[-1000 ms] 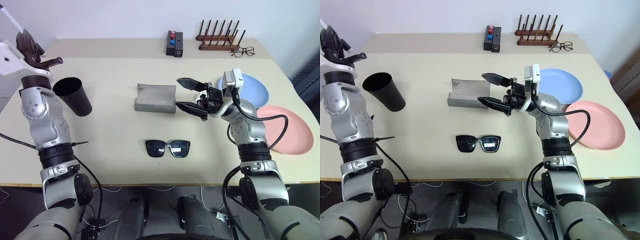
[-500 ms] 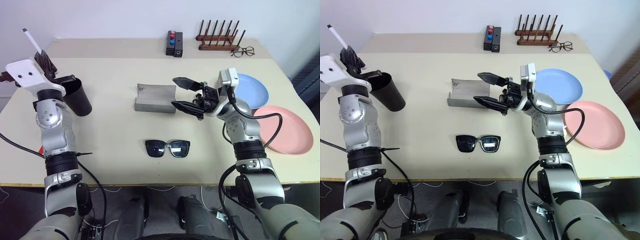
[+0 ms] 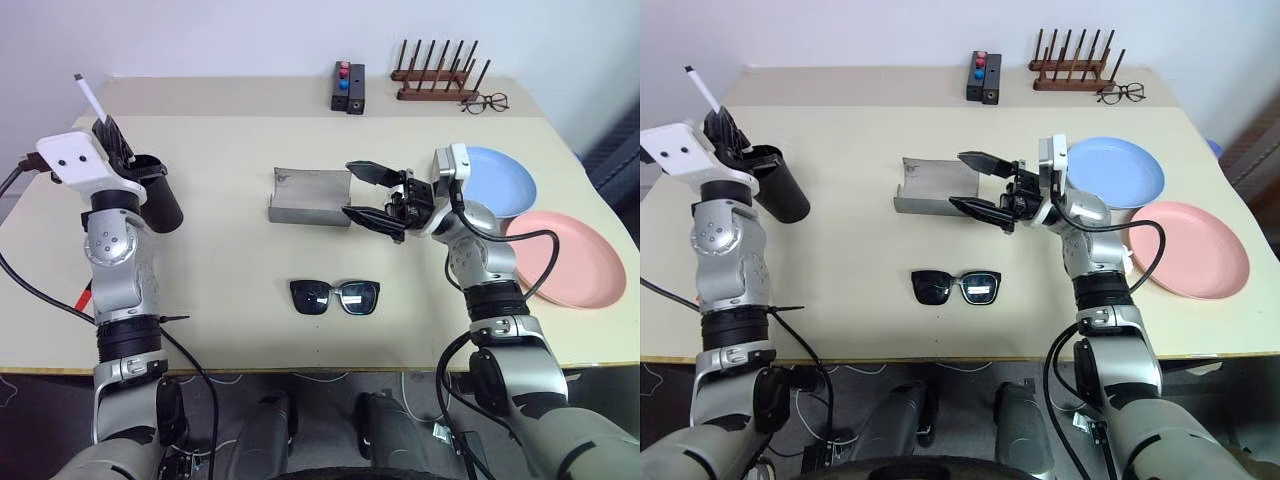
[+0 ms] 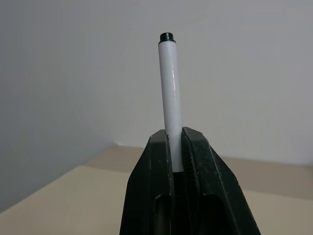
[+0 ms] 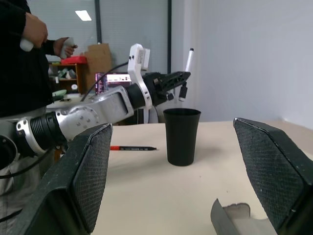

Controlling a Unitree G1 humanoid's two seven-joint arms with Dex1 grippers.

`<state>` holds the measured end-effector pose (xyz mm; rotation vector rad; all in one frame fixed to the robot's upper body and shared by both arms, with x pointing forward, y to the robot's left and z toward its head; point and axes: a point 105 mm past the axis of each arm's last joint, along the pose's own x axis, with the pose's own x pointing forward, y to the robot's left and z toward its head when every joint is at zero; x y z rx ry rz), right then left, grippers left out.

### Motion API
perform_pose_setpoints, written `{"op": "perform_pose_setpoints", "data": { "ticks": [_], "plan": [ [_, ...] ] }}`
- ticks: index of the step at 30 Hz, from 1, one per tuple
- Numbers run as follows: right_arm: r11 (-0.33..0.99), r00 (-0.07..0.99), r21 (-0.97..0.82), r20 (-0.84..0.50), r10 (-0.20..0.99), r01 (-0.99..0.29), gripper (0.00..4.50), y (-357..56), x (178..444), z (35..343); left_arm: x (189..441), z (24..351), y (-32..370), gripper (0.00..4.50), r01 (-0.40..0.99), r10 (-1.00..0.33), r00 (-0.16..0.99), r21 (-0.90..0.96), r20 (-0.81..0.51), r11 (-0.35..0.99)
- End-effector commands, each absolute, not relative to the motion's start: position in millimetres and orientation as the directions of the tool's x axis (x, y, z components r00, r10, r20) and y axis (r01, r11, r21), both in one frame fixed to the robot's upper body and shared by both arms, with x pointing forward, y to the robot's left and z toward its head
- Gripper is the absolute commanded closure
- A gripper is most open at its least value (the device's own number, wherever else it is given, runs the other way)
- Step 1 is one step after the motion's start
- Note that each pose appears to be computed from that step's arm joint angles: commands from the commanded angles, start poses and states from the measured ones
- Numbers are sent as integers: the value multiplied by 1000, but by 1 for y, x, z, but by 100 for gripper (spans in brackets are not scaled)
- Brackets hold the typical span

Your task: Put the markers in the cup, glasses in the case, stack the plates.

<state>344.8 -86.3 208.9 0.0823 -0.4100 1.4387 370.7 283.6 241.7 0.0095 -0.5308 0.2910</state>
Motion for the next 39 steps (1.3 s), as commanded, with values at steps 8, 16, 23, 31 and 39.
{"op": "perform_pose_setpoints", "data": {
  "ticks": [8, 16, 23, 31, 39],
  "plan": [
    [155, 64, -243, 345, 936, -957, 45, -88, 346, 226, 364, 245, 281, 445, -270, 248, 817, -35, 521, 962],
    [159, 68, -242, 348, 935, -957, 45, -89, 346, 227, 359, 237, 291, 445, -306, 266, 819, -6, 509, 952],
    [154, 77, -235, 309, 948, -960, 45, -92, 347, 218, 356, 236, 296, 445, -326, 264, 818, 34, 512, 945],
    [152, 80, -236, 289, 954, -960, 45, -93, 347, 215, 356, 234, 294, 141, -321, 256, 819, 41, 514, 946],
    [156, 85, -235, 287, 954, -959, 45, -94, 349, 216, 353, 247, 289, 6, -279, 235, 796, -5, 558, 960]
  ]
}}
